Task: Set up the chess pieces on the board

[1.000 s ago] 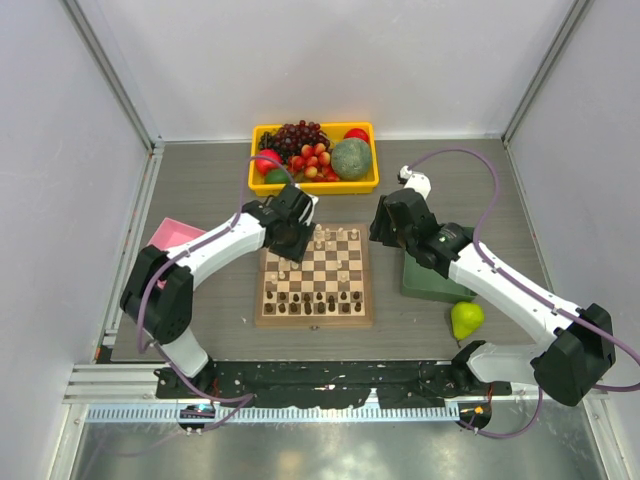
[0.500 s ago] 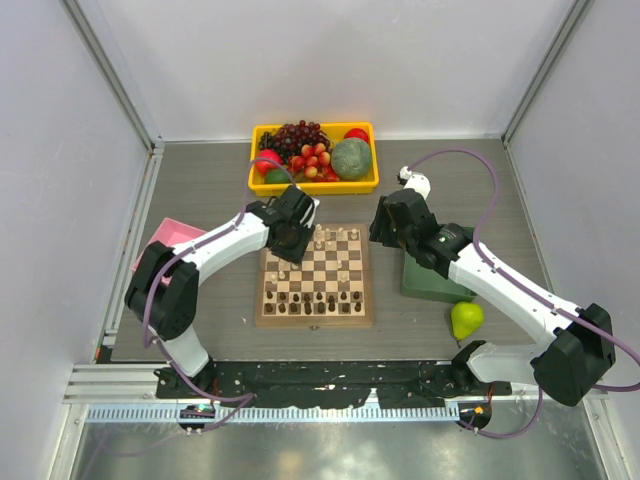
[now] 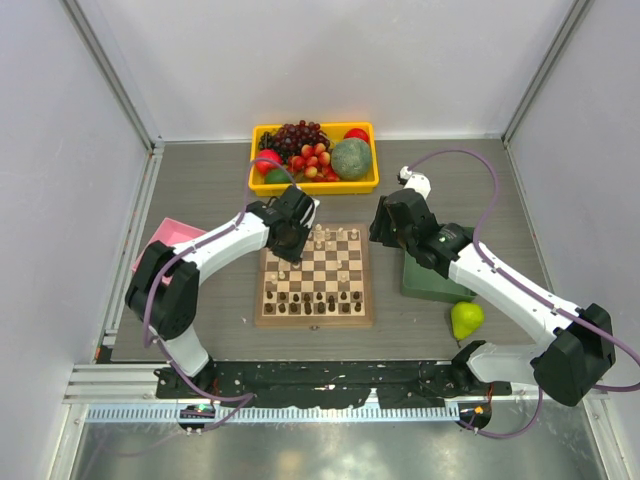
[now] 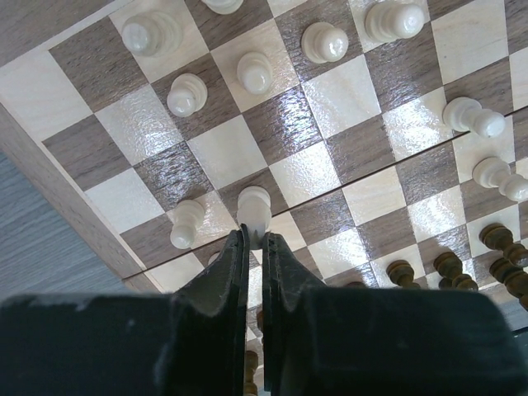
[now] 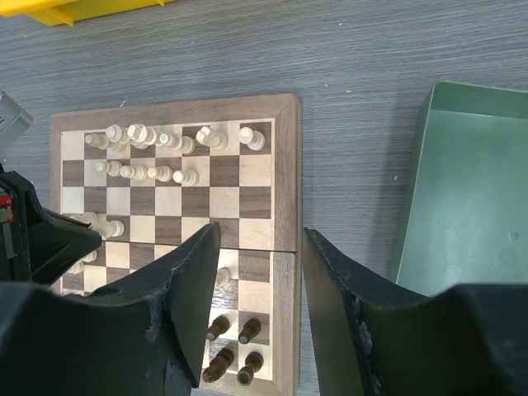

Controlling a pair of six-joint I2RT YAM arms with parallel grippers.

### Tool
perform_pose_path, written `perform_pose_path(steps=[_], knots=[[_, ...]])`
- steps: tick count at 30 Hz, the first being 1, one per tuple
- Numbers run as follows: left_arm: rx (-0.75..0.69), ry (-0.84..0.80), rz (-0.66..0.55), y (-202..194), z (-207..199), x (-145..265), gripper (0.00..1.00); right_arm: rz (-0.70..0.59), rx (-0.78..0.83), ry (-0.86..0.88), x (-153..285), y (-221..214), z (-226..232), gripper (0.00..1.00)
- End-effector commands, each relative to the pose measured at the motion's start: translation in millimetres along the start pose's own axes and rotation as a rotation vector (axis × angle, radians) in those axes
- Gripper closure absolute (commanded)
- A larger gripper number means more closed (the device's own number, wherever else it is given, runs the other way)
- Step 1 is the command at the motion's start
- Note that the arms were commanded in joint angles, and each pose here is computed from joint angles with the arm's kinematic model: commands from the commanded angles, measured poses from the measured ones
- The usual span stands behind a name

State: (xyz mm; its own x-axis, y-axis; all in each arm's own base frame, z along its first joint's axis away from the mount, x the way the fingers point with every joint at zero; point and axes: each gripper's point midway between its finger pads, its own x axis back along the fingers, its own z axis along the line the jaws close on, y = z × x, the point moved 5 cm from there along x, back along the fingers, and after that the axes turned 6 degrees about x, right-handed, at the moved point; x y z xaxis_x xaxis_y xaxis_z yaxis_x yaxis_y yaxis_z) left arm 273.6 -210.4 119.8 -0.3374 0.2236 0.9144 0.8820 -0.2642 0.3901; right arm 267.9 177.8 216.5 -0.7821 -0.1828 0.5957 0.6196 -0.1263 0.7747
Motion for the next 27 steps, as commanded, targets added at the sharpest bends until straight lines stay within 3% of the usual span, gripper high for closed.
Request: perform_pose_path(steps=[1, 7, 14, 27], knots=[[-0.002, -0.026, -0.025, 7.5, -5.2, 7.5, 0.93, -0.054, -0.03, 0.02, 3.3, 11.1, 3.3, 0.5], [-0.014, -0.03, -0.085, 15.7, -5.3, 34.6, 0.99, -0.052, -0.034, 0.02, 2.6, 10.7, 3.1, 0.49], [-0.044, 0.067, -0.176, 31.6, 8.5, 67.5, 1.0, -0.048, -0.035, 0.018, 2.0, 9.0, 2.5, 0.5], [0.001, 0.137, -0.173, 61.6, 40.9, 55.4, 1.0, -0.042, -0.022, 0.009, 1.0, 4.8, -1.4, 0.5]])
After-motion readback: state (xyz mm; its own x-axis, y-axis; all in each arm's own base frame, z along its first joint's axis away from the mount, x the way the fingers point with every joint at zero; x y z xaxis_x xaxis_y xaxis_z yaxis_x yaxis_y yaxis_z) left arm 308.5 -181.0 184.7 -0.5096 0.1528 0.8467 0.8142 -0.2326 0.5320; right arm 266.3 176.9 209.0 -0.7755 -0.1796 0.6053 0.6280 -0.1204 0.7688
